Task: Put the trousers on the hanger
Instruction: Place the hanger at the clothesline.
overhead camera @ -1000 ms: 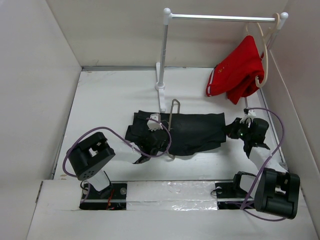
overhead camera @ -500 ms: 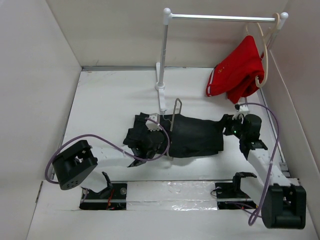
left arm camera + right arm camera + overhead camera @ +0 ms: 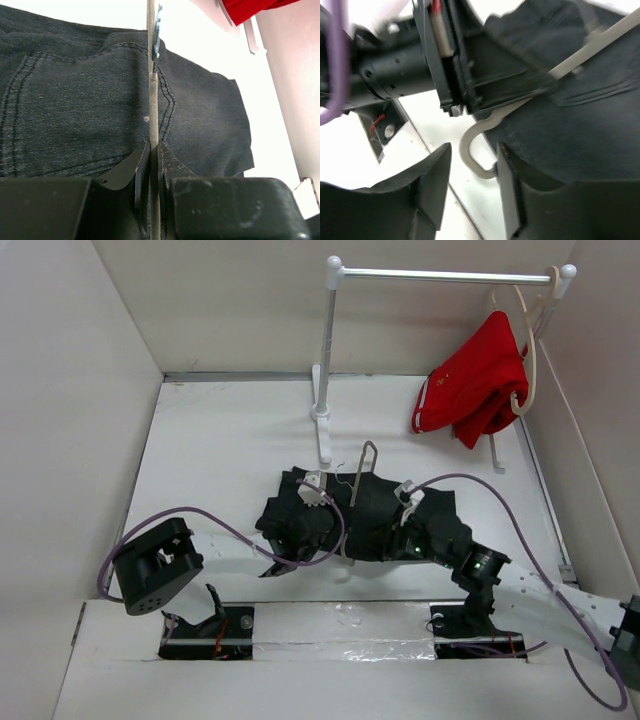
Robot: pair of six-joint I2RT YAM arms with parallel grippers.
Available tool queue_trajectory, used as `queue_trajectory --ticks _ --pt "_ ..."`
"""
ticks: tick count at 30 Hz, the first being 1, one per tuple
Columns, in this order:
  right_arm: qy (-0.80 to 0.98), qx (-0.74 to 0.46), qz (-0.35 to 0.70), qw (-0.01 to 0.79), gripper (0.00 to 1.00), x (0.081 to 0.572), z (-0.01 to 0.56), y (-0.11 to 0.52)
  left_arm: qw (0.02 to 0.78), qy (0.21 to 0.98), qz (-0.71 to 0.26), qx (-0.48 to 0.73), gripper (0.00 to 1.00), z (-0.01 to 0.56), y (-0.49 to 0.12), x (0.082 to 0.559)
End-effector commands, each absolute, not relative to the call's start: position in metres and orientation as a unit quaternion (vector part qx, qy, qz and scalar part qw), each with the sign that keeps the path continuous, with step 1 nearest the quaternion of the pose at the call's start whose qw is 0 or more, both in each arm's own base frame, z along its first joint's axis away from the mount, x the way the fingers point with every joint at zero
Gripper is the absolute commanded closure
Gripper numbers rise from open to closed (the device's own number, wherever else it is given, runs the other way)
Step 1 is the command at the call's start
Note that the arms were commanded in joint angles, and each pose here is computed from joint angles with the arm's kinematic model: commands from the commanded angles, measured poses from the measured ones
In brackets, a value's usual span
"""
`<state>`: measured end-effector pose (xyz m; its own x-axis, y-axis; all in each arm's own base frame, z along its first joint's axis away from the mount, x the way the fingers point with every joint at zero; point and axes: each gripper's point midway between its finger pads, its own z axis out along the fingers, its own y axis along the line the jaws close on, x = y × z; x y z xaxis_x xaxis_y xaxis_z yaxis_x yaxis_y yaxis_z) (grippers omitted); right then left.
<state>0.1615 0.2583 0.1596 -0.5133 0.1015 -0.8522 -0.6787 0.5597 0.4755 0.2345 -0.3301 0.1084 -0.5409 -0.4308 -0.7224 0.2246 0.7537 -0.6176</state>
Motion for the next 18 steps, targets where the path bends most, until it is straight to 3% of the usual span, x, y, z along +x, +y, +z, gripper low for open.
queue_trajectory --ticks 1,9,18 --pt "0.753 -0.140 0.433 0.476 0.50 0.171 0.172 0.277 0.502 0.739 -0.438 -0.103 1.00 0.183 -0.358 0.242" --pt "0.766 -0.123 0.421 0.471 0.38 0.184 0.153 0.298 0.508 0.736 -0.431 -0.117 1.00 0.185 -0.347 0.233" --pt "0.748 -0.206 0.464 0.427 0.40 0.162 0.156 0.335 0.511 0.738 -0.423 -0.122 1.00 0.181 -0.342 0.233"
